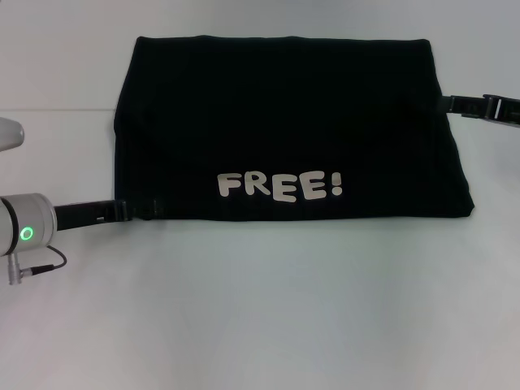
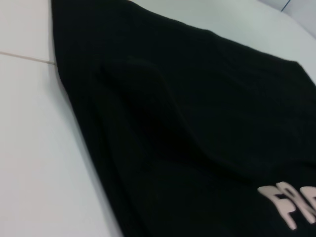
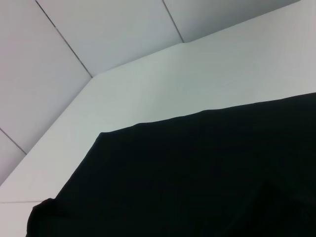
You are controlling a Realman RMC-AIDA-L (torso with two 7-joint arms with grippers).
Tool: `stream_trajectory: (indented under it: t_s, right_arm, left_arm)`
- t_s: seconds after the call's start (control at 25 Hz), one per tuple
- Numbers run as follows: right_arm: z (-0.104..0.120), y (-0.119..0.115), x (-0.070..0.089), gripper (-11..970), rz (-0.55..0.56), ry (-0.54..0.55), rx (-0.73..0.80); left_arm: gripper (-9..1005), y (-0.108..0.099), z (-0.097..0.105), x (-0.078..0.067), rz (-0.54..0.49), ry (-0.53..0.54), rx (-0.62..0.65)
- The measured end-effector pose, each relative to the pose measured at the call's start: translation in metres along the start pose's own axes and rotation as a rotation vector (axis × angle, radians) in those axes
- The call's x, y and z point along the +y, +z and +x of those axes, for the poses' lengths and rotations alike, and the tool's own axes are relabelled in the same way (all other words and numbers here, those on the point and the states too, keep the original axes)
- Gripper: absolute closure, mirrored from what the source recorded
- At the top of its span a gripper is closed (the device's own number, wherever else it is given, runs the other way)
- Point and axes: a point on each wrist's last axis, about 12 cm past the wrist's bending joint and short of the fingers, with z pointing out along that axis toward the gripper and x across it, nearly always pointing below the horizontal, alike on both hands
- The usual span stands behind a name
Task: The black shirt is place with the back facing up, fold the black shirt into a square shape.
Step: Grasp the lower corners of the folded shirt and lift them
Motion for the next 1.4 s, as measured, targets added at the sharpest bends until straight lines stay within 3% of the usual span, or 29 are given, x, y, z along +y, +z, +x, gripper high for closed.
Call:
stream_trajectory:
  t_s: [0.48,0.68,1.0,1.2,1.4]
  right_arm:
    - [0.002,-0.002,-0.001,289,0.0,0.006,0.003]
    - [0.003,-0.003,-0.002,291,0.001,0.007,0.004]
    - [0.011,-0.007,-0.007,297,0.028,0.019,0.099]
    - [0.021,-0.005,-0.011,308,0.076,0.028,0.178]
    - [0.035,0.004,-0.015,320,0.136,0.036,0.191]
  left_arm:
    - [378,0.0,-0.001,0.004,-0.04,0.042,0.018]
    - [624,-0.002,-0.004,0.005,-0.048,0.05,0.014]
    - [858,-0.001,-0.008,0.004,-0.048,0.071,0.024]
    - [960,-0.002,-0.011,0.003,-0.039,0.08,0.024]
    - [960,-0.002,-0.013,0.002,-0.036,0.087,0.025]
